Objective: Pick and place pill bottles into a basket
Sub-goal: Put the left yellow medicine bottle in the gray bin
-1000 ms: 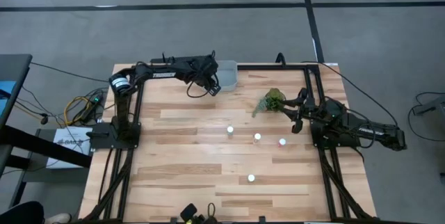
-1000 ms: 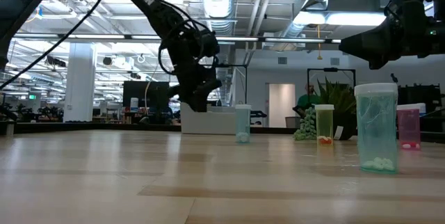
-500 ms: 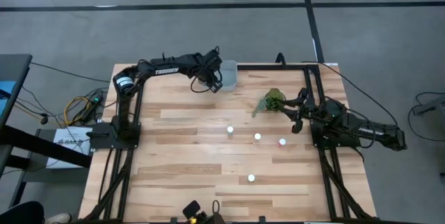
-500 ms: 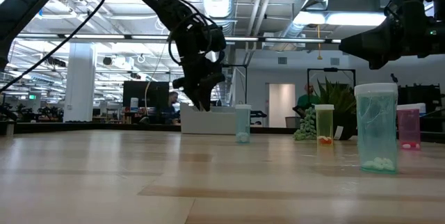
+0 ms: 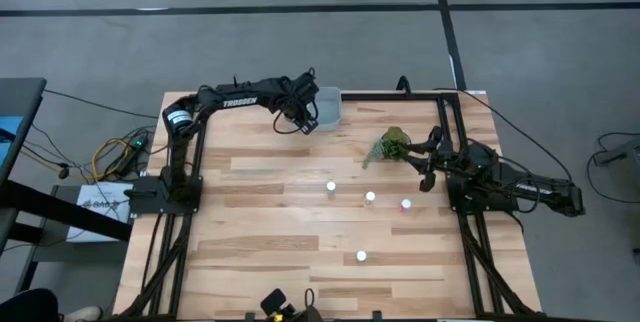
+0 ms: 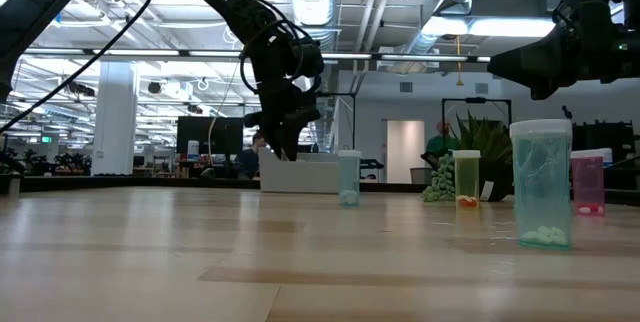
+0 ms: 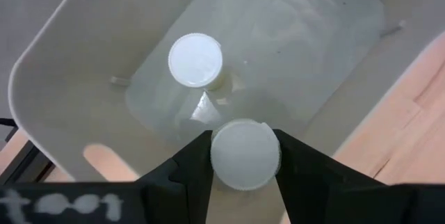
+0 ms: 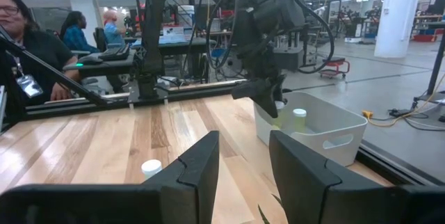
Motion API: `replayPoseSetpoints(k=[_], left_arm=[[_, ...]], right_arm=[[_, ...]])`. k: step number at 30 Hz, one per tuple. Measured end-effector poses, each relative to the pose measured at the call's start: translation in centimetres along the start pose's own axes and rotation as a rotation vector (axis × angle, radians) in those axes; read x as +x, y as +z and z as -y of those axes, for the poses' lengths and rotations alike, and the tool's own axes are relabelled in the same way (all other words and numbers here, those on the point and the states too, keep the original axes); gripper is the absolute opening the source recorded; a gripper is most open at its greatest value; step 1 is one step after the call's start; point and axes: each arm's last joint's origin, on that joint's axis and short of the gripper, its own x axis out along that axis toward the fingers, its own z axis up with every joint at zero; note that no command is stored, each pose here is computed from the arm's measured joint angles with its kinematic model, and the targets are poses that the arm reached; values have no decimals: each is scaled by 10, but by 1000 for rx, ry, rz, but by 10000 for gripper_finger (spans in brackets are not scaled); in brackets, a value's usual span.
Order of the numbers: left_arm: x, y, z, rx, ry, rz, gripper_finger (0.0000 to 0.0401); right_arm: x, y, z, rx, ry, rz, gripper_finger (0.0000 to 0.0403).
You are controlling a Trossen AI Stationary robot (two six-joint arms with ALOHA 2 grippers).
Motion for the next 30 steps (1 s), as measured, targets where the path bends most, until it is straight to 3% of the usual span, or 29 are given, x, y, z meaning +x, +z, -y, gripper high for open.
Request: replayPoseSetpoints(k=[30], left_arm=[[8,-4,-1,-30,2,20,132]], right_arm=[[0,0,0,0,0,0,121]])
